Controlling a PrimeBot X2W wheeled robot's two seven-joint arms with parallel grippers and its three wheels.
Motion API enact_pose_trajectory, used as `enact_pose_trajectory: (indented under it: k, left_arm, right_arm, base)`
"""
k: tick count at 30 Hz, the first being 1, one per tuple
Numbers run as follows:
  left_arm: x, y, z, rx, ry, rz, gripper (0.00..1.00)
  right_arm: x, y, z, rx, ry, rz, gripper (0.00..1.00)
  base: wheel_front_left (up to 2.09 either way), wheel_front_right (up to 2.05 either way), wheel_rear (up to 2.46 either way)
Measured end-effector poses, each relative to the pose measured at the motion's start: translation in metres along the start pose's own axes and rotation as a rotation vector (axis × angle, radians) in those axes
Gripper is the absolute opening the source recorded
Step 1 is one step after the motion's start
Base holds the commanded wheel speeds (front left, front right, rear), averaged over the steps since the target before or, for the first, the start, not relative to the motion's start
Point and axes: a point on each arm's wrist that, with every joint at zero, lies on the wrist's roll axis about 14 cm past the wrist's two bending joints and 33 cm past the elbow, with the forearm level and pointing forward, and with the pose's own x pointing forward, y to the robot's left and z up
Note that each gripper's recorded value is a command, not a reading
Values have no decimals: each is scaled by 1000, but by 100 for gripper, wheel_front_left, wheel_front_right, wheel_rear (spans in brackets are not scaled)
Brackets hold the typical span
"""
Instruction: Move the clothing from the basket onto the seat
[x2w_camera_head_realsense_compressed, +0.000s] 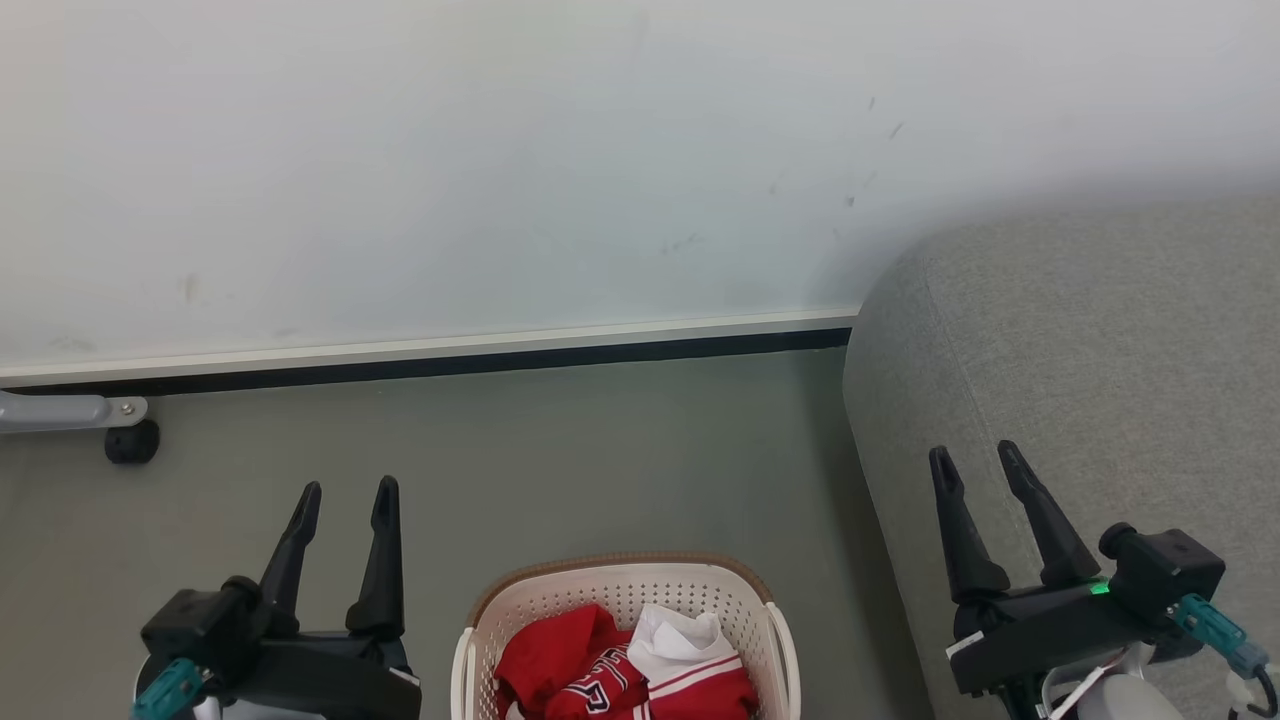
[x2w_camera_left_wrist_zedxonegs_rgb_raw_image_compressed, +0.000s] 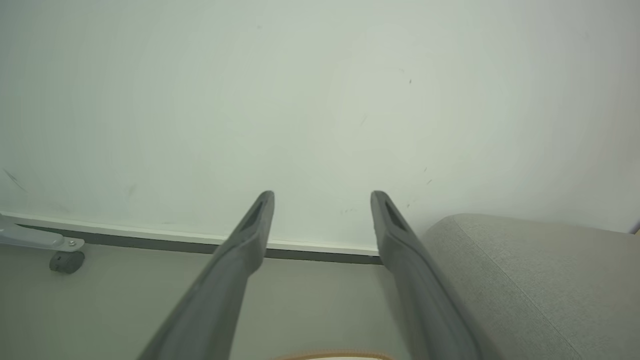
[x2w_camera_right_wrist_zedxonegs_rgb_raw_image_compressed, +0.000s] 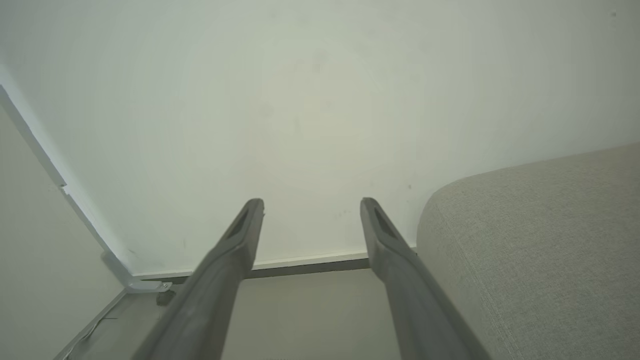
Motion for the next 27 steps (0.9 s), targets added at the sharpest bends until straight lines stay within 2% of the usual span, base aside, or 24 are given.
enact_pose_trajectory:
  k: [11,27]
  left_arm:
    - [3,-11,8,114,-46,-48,100]
    - [4,-10,8,111,-47,-48,100]
  right_arm:
    - [3,12,8,-127,-39,57,100]
    - [3,10,8,-131,-40,53,100]
  base:
    - [0,0,0]
    - [0,0,0]
